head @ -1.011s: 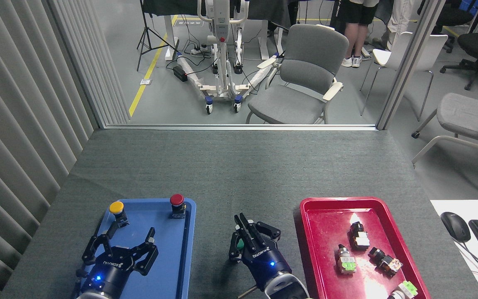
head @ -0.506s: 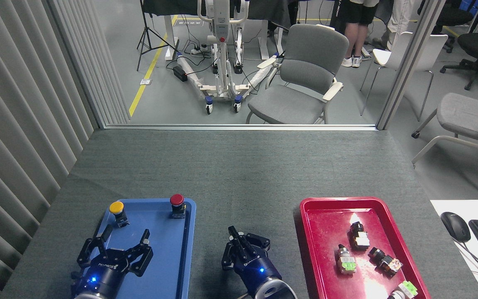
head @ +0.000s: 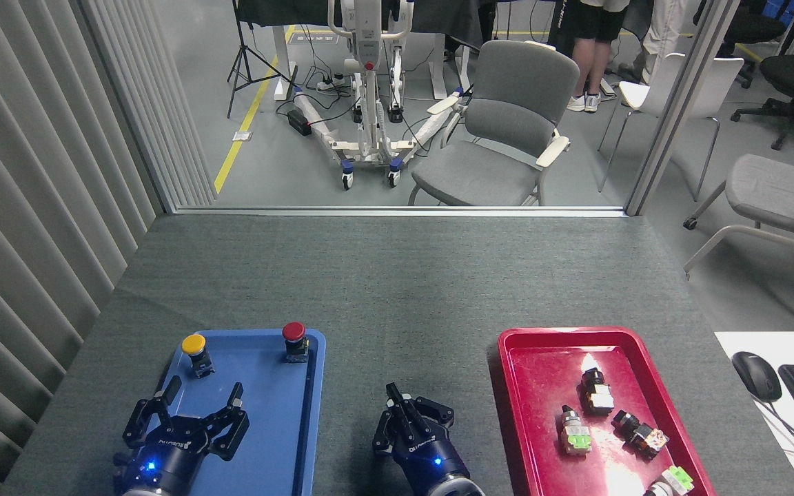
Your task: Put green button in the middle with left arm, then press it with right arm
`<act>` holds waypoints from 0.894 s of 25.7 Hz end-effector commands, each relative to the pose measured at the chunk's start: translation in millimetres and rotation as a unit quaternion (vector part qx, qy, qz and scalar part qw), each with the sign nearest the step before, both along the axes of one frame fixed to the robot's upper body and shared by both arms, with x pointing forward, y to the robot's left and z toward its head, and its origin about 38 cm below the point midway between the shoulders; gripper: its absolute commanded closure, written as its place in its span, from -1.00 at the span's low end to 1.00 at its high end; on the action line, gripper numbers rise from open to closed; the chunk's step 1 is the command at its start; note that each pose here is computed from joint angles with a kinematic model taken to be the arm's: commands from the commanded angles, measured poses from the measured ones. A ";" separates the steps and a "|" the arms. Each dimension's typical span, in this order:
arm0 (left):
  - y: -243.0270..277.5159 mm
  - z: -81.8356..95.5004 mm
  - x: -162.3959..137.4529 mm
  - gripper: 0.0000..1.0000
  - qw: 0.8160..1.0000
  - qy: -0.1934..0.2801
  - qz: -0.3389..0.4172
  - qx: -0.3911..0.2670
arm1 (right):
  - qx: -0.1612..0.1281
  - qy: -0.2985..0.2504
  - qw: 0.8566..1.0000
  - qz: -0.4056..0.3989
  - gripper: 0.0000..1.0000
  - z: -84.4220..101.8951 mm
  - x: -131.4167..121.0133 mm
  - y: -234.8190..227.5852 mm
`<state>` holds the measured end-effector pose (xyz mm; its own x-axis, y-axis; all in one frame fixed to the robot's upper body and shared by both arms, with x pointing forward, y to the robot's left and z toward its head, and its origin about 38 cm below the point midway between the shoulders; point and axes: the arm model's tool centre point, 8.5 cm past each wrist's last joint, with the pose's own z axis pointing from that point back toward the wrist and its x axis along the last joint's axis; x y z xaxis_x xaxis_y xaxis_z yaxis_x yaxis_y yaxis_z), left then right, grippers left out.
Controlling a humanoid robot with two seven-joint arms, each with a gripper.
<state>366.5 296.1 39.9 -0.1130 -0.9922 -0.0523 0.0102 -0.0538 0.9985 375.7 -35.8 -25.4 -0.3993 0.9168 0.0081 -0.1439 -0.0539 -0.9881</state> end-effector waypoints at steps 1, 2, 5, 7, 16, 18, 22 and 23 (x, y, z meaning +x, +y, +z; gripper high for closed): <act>0.1 -0.2 0.0 -0.98 1.000 0.000 0.000 0.001 | 0.010 -0.019 1.000 -0.020 0.32 18.0 8.4 -3.0; 0.1 -0.2 0.0 -0.98 1.000 0.000 0.000 0.000 | 0.018 -0.040 0.999 -0.028 -0.05 26.5 10.9 -3.3; 0.6 0.0 0.0 -0.98 1.000 0.000 0.001 0.000 | 0.042 -0.083 0.994 -0.056 -0.75 40.7 15.3 -7.7; 0.6 0.0 0.0 -0.98 1.000 0.000 0.001 0.000 | 0.052 -0.089 0.993 -0.065 -0.98 43.1 16.1 -9.9; 2.8 0.3 -0.1 -0.98 1.000 -0.001 0.004 0.000 | 0.054 -0.090 0.980 -0.167 -0.99 35.8 14.7 -96.4; 3.4 0.0 -0.3 -0.98 1.000 0.000 0.005 0.000 | 0.040 -0.086 0.979 -0.180 -0.99 28.2 11.3 -123.8; 11.3 -0.1 -1.0 -0.98 1.000 0.000 0.015 0.000 | 0.014 -0.094 0.974 -0.206 -0.99 27.7 9.8 -165.1; 12.2 0.8 -1.0 -0.98 1.000 -0.001 0.016 0.001 | 0.016 -0.100 0.972 -0.212 -0.99 31.6 8.9 -169.8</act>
